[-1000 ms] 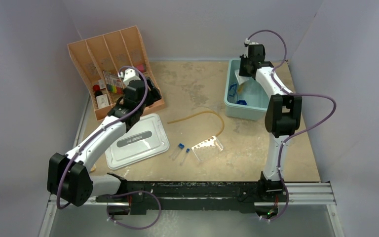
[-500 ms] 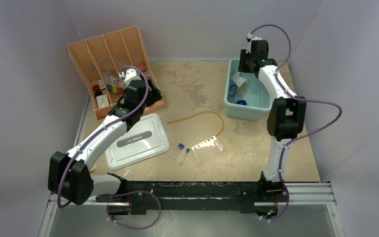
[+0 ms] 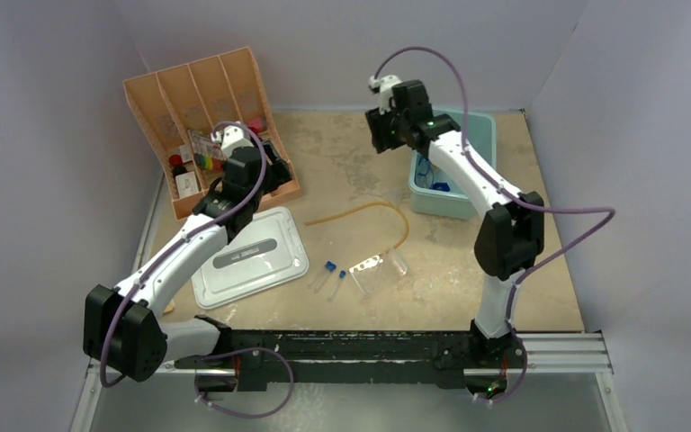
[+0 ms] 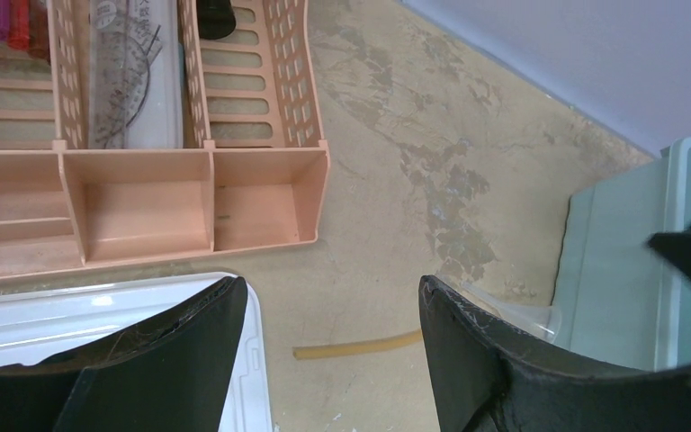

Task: Organize the chemistry lab equipment

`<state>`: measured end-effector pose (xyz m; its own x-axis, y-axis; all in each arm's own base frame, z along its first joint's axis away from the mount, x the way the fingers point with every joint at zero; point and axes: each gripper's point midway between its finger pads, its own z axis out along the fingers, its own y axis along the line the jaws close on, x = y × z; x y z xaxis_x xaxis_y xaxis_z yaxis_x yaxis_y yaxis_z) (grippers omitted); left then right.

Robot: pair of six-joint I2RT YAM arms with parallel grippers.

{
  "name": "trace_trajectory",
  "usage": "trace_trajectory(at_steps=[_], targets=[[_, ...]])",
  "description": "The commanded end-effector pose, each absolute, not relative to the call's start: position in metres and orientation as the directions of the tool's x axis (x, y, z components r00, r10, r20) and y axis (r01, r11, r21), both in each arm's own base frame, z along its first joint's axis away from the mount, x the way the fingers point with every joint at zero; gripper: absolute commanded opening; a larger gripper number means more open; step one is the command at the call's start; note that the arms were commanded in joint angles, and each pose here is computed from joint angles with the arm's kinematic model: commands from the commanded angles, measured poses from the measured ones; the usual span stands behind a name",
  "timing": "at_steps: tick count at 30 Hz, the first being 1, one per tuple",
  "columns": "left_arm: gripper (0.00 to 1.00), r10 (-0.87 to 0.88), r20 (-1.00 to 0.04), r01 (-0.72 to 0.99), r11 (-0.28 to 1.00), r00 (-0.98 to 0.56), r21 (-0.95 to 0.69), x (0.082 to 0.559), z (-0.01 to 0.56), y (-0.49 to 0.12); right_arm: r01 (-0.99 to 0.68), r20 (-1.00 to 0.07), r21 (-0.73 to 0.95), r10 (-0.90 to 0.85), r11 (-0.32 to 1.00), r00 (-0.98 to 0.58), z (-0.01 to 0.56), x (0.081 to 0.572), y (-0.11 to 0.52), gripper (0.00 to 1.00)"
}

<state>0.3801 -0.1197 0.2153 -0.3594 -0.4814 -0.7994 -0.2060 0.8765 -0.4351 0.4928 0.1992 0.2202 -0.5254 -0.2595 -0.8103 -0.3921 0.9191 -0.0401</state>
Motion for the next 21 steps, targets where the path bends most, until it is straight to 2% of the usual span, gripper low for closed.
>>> trace_trajectory(at_steps=[1,5,10,16,21], targets=[[0.7,-0.52,-0.804,-0.216,0.853,-0.288,-0.475,0.377,0.236,-0.11,-0.537,-0.658,-0.119,-0.471,0.835,-0.588,0.164,0.47,0.213,0.6],[0.7,-0.517,-0.805,-0.213,0.855,-0.291,-0.472,0.373,0.237,-0.109,-0.571,-0.575,-0.145,-0.539,0.808,-0.616,0.13,0.466,0.22,0.59],[0.7,-0.52,-0.805,-0.208,0.854,-0.287,-0.477,0.371,0.238,-0.108,-0.614,-0.476,-0.156,-0.604,0.774,-0.64,0.091,0.466,0.223,0.42],[0.69,-0.512,-0.805,-0.194,0.859,-0.299,-0.474,0.372,0.238,-0.112,-0.636,-0.428,-0.184,-0.643,0.75,-0.635,0.066,0.47,0.225,0.41],[0.69,-0.508,-0.807,-0.192,0.861,-0.302,-0.47,0.373,0.239,-0.112,-0.676,-0.403,-0.137,-0.664,0.724,-0.629,0.053,0.463,0.232,0.38]])
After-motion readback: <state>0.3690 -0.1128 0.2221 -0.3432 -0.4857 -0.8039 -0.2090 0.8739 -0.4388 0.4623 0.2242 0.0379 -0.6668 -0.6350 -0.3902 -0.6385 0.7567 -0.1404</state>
